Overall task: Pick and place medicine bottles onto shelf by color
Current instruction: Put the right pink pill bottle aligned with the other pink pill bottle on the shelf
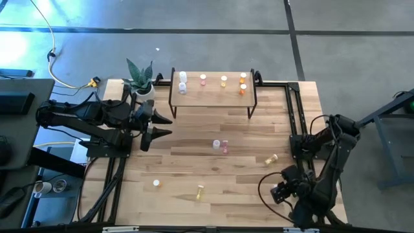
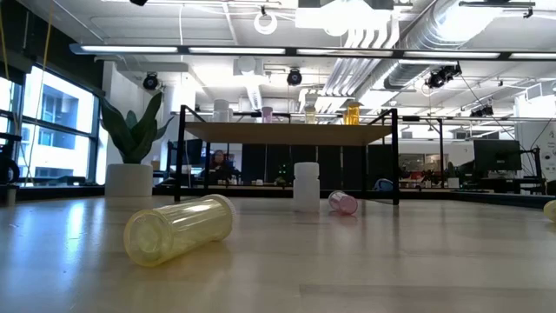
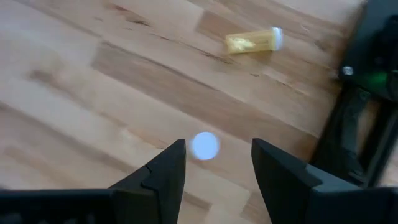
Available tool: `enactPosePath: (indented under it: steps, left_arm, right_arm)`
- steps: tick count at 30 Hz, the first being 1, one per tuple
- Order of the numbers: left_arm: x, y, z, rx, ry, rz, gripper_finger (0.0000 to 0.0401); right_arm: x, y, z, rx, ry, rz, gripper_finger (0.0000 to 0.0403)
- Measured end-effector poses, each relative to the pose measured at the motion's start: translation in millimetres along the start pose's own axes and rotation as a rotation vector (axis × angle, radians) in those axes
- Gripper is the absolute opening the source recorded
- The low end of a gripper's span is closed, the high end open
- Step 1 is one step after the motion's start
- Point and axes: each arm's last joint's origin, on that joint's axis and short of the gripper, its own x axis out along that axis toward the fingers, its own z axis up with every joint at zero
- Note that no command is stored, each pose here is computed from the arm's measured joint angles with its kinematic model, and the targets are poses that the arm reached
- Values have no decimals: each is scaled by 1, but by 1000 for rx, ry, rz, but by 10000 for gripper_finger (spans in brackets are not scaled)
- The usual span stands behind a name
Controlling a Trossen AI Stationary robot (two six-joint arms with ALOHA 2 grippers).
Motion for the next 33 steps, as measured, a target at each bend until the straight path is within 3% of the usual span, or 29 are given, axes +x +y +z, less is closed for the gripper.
enactPosePath:
  steps: [3, 11, 22, 33]
  left_arm:
    - [0, 0, 0, -1, 0, 1, 188]
    - [0, 0, 0, -10, -1, 3, 188]
    - [13, -1, -3, -38, 35, 36, 188]
    - [29, -3, -7, -32, 92, 31, 188]
  right_arm:
    - [12, -8, 5, 17, 30, 5, 174]
    - [34, -39, 14, -7, 77, 192, 174]
    - [59, -52, -17, -159, 187, 450, 174]
    - [78, -45, -38, -199, 139, 407, 174]
